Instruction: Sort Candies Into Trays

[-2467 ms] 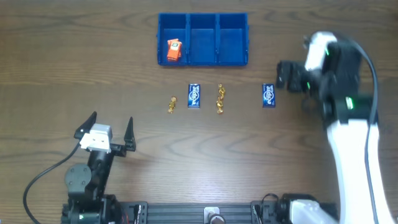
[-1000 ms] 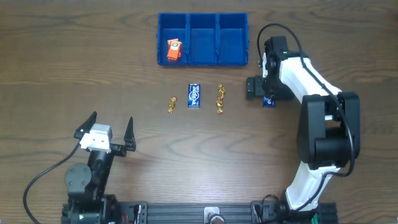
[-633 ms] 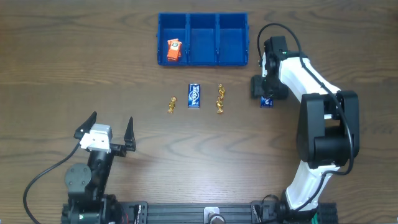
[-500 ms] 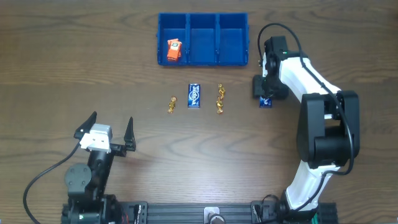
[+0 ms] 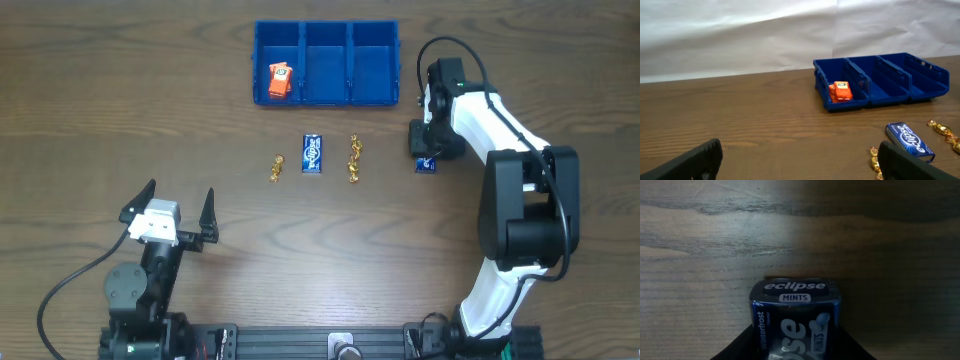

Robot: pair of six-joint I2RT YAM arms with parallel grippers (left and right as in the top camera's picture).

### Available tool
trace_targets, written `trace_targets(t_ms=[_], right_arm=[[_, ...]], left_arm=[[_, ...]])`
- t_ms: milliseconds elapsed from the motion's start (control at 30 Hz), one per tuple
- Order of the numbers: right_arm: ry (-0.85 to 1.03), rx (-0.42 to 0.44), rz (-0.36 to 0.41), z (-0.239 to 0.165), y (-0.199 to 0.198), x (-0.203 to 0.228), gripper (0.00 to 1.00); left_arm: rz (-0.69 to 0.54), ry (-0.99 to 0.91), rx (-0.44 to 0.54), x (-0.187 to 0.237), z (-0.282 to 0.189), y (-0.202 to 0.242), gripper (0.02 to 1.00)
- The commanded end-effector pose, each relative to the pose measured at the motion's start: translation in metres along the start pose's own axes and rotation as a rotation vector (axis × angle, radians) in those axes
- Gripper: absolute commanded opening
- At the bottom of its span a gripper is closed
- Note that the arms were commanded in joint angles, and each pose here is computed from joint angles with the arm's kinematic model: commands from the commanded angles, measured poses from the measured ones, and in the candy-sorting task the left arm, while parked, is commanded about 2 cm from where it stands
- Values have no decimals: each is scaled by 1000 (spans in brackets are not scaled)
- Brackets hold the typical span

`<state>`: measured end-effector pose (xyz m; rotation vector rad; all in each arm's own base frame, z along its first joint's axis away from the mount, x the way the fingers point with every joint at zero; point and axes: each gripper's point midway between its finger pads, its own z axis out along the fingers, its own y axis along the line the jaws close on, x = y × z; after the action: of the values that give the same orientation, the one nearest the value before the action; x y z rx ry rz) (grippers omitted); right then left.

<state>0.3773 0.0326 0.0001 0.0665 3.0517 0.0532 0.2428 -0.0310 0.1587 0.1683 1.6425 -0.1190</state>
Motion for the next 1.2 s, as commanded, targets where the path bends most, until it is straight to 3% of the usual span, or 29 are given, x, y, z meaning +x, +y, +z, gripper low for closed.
trace_targets(t_ms=[33, 200, 433, 633, 867, 1200], right_arm=[[-62, -2, -7, -23, 3, -13, 308], [-228, -25, -62, -84, 31, -39, 303], [-532, 38, -78, -185, 88, -76, 299], [-708, -37, -71, -233, 146, -98, 292], [-797, -68, -95, -242, 189, -125, 290], [-720, -49, -99, -186, 215, -154, 292]], left_arm=[[-15, 55, 22, 17, 0, -4, 998], [-15, 55, 22, 17, 0, -4, 996], [-15, 55, 22, 17, 0, -4, 998], [-15, 55, 22, 17, 0, -4, 998], [-15, 55, 22, 17, 0, -4, 998], [-15, 55, 22, 17, 0, -4, 996]])
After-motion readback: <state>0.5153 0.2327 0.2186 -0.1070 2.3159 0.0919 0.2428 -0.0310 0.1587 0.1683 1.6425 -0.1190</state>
